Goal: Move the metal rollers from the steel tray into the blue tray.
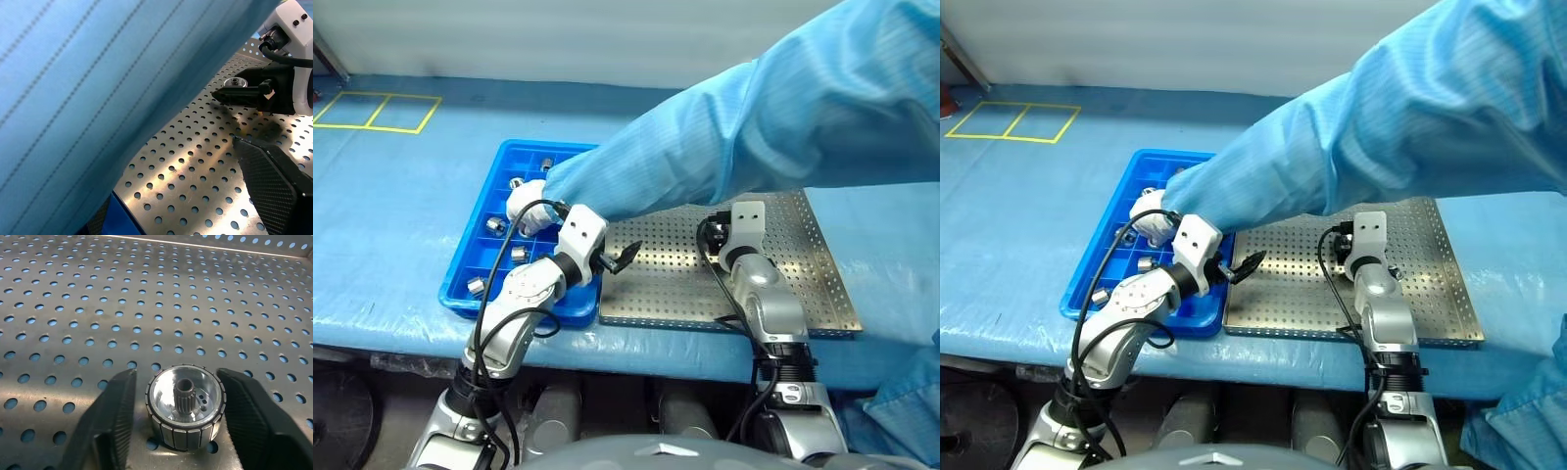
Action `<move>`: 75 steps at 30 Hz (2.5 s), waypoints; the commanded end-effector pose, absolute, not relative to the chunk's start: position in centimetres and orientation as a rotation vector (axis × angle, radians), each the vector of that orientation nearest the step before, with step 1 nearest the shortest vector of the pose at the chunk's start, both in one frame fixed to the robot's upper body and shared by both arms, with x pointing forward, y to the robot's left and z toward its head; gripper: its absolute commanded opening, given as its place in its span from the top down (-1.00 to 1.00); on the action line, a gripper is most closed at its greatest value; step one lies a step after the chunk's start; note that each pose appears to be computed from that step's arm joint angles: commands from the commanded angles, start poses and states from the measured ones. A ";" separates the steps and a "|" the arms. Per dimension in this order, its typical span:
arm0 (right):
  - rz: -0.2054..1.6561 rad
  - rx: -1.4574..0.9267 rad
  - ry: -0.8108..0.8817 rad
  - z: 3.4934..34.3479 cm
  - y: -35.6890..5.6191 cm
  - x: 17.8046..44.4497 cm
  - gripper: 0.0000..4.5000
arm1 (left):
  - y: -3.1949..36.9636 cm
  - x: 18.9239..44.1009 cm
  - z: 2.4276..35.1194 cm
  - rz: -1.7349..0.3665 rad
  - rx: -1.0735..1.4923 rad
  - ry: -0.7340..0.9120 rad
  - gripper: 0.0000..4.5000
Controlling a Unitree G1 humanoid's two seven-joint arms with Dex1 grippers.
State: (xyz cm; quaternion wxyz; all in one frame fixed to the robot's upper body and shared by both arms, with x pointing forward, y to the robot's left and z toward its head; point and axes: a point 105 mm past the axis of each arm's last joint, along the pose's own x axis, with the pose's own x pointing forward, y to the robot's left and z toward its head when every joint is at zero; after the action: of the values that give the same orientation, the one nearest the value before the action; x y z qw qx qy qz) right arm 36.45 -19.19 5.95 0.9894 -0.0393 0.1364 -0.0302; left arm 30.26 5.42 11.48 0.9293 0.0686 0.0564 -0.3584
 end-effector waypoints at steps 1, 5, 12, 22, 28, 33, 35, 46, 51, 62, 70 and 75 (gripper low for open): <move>-0.049 -0.075 0.224 7.4 -18.7 36.6 -0.01 | 5.4 30.1 12.8 -0.732 0.150 0.065 -0.84; -0.031 -0.068 0.215 7.7 -18.4 36.5 0.22 | 5.5 30.0 12.9 -0.737 0.150 0.065 -0.84; 0.140 -0.077 0.189 8.9 -15.8 35.9 0.23 | 5.9 29.8 12.9 -0.742 0.161 0.070 -0.84; 0.647 -0.091 0.124 12.2 -7.7 32.2 0.23 | 10.0 29.4 13.8 -0.562 0.233 0.076 -0.84; 0.855 -0.083 0.104 13.0 -3.1 30.4 0.23 | 13.0 28.7 13.7 -0.425 0.299 0.129 -0.84; 0.944 -0.098 0.087 13.0 -0.4 30.5 0.23 | 14.9 28.3 13.5 -0.339 0.341 0.168 -0.84; 0.953 -0.106 0.073 13.2 0.3 31.3 0.23 | 15.2 28.0 13.4 -0.324 0.347 0.182 -0.84; 1.027 -0.134 0.039 13.3 3.8 34.2 0.23 | 15.7 26.6 12.4 -0.296 0.332 0.222 -0.84; 1.044 -0.127 0.038 13.1 4.6 34.5 0.23 | 15.5 26.2 12.2 -0.297 0.323 0.226 -0.84; 0.961 -0.135 0.098 11.5 3.9 36.8 0.23 | 15.1 25.7 12.1 -0.318 0.312 0.219 -0.84; 0.885 -0.142 0.027 12.5 2.0 37.0 -0.65 | 13.9 26.3 12.1 -0.380 0.305 0.209 -0.84; 0.820 -0.136 -0.033 14.4 -0.9 35.9 -0.65 | 11.9 26.8 12.9 -0.482 0.252 0.149 -0.84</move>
State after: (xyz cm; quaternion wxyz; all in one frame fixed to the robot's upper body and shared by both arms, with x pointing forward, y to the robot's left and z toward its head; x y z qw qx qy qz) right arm 36.25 -0.25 11.76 0.9100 -0.0722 0.0247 0.4075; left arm 26.77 13.06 11.83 0.9626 0.1353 0.1039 -0.2104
